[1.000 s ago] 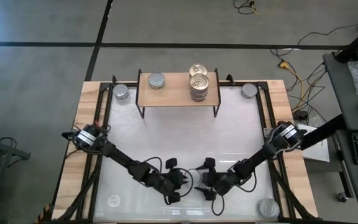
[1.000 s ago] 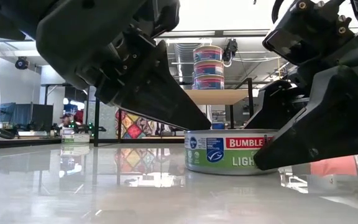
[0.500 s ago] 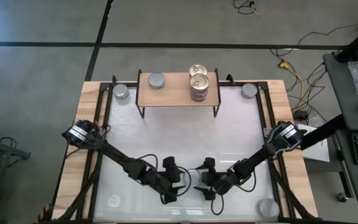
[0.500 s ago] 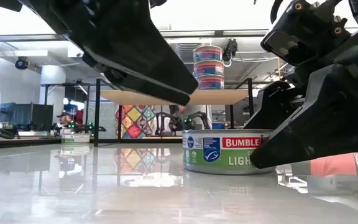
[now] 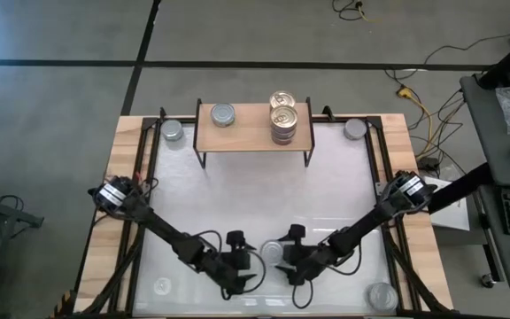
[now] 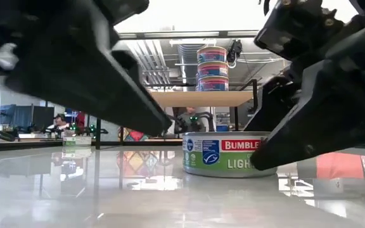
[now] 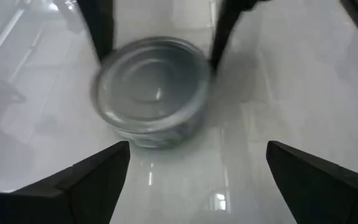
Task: Stack canned seafood by type on shelf
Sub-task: Put the green tuna can on the shelf aligned with the other green tuna can
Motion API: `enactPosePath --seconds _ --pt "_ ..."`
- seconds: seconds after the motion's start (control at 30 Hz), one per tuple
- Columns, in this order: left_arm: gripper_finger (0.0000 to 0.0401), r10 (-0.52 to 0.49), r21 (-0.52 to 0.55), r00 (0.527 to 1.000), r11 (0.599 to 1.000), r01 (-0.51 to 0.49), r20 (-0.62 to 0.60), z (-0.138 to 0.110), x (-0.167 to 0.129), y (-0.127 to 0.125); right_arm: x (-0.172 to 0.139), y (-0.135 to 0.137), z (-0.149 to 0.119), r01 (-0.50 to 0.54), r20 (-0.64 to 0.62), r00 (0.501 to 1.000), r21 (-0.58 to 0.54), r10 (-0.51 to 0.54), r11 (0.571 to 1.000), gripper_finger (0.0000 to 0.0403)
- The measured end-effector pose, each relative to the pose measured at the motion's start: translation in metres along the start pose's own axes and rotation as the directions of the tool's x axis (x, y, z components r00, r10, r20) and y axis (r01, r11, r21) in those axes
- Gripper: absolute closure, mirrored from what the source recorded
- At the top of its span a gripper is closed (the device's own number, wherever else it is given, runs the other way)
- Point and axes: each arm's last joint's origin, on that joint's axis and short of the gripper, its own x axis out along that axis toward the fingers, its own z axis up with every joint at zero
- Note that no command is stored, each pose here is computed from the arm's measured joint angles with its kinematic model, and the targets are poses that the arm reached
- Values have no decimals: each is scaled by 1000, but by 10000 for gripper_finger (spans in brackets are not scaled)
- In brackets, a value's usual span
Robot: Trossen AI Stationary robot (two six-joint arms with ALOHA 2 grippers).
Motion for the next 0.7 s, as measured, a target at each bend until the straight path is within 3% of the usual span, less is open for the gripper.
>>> enactPosePath --seconds 0.3,0.5,0.7 --pt "40 25 -45 1000 999 -26 -16 -21 -1 2 0 1 10 16 -110 994 -62 -23 998 3" --pt "40 18 -61 1000 998 -18 5 -19 -1 1 -3 3 20 -27 -238 971 -12 23 1000 3" --pt "40 9 -62 999 998 -7 30 -24 7 -2 -3 1 17 -29 -289 957 33 37 999 3"
